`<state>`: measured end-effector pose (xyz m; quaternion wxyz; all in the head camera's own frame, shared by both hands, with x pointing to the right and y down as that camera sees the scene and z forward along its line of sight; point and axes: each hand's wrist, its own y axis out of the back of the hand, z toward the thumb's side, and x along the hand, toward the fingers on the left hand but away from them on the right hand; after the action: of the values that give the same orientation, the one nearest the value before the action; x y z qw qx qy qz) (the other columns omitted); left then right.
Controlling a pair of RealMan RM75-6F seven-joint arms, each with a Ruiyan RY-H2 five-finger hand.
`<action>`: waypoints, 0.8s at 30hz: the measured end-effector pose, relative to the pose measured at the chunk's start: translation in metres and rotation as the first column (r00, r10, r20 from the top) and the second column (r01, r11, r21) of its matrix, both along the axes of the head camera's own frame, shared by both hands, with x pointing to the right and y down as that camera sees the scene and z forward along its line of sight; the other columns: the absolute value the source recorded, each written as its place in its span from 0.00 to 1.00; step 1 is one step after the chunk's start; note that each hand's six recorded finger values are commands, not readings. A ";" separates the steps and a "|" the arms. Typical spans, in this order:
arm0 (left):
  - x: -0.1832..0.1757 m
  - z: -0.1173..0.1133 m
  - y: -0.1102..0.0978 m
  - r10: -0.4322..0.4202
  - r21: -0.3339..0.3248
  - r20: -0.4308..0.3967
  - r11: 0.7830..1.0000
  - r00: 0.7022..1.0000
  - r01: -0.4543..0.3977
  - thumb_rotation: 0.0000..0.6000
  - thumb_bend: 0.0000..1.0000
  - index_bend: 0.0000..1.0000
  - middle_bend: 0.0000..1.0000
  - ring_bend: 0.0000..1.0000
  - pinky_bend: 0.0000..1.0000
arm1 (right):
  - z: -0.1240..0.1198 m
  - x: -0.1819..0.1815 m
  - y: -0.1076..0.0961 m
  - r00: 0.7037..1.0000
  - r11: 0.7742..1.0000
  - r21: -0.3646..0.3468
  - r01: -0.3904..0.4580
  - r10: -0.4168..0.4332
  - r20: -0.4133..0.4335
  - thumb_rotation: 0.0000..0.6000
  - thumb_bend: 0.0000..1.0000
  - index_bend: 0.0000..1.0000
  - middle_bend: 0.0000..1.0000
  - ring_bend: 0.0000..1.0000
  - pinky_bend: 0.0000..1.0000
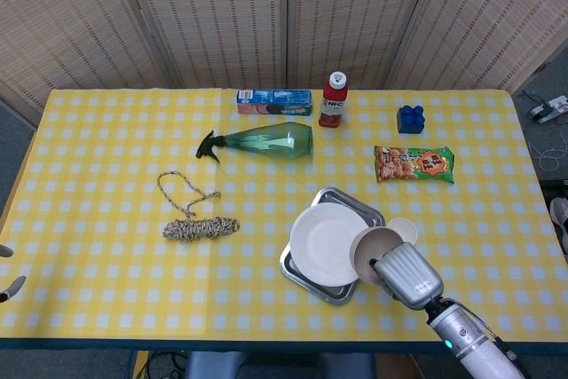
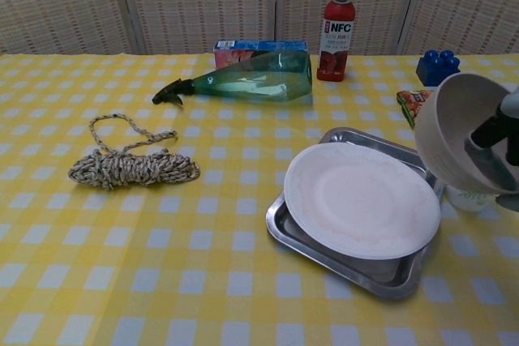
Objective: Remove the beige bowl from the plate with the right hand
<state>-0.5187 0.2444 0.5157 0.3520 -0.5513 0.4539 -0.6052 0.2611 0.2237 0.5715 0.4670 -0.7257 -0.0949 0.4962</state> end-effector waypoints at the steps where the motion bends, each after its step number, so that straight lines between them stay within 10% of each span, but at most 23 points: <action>1: 0.001 0.000 0.000 0.002 -0.001 0.001 1.000 1.000 -0.002 1.00 0.15 0.58 0.79 0.59 0.74 | -0.002 0.003 0.004 1.000 1.000 -0.004 -0.001 0.001 -0.001 1.00 0.33 0.64 0.96 1.00 1.00; 24: 0.006 0.003 0.002 0.019 -0.011 0.001 1.000 1.000 -0.019 1.00 0.15 0.58 0.79 0.59 0.74 | 0.020 0.066 0.068 0.992 0.971 -0.217 -0.102 0.083 -0.098 1.00 0.33 0.64 0.91 0.99 1.00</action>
<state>-0.5124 0.2463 0.5191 0.3549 -0.5573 0.4448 -0.6046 0.3272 0.2921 0.5918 0.3632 -0.7455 -0.0521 0.5565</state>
